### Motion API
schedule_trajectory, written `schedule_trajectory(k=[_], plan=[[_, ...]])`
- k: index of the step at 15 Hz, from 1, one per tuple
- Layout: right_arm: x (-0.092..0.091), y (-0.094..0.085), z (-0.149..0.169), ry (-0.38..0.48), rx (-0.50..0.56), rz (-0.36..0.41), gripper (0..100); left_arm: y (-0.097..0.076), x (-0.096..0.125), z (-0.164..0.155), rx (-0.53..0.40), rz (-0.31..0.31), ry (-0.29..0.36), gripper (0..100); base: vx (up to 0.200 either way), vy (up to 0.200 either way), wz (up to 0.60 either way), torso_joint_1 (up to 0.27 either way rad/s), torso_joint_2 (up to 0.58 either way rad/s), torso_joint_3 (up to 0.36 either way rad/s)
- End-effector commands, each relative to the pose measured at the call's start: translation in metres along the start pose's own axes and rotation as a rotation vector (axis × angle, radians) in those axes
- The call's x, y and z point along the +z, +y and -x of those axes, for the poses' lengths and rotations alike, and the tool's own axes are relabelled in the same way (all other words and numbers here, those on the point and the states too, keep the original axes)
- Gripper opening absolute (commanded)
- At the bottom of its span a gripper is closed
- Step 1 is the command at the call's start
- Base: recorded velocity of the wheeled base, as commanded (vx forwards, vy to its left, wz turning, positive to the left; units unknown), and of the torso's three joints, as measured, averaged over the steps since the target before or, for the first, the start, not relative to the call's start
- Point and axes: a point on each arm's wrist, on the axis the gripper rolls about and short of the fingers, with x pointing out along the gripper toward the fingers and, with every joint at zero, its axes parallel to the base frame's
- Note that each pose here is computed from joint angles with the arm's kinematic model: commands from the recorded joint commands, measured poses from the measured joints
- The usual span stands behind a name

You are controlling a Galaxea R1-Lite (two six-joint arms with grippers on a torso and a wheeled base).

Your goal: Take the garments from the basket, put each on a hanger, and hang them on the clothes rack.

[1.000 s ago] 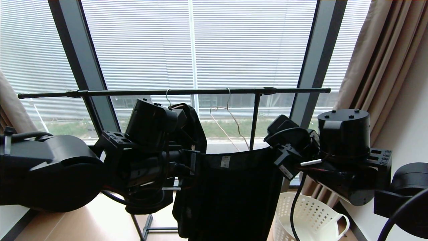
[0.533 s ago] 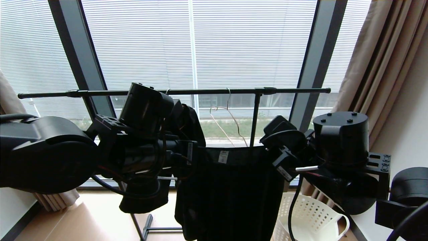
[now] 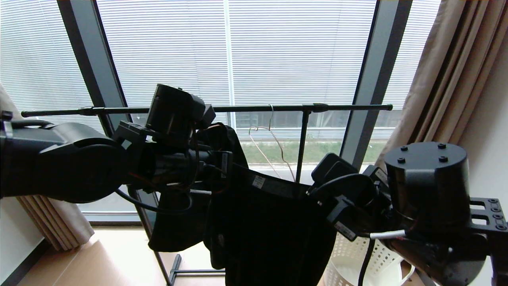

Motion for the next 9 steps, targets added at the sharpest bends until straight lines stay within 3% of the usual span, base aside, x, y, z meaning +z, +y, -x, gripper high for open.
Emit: schedule_trajectory(k=[1, 5, 9], plan=[[0.01, 0.018, 0.024, -0.074, 0.082, 0.011, 0, -0.004, 0.012, -0.016, 0.001, -0.006, -0.001, 0, 0.0, 0.0, 0.0, 0.0, 0.0, 0.0], [0.03, 0.049, 0.024, -0.105, 0.163, -0.114, 0, -0.016, 0.042, -0.026, -0.014, -0.02, -0.016, 0, 0.0, 0.0, 0.0, 0.0, 0.0, 0.0], [0.054, 0.071, 0.016, -0.119, 0.205, -0.296, 0, -0.035, 0.047, -0.029, -0.05, -0.047, -0.013, 0, 0.0, 0.0, 0.0, 0.0, 0.0, 0.0]])
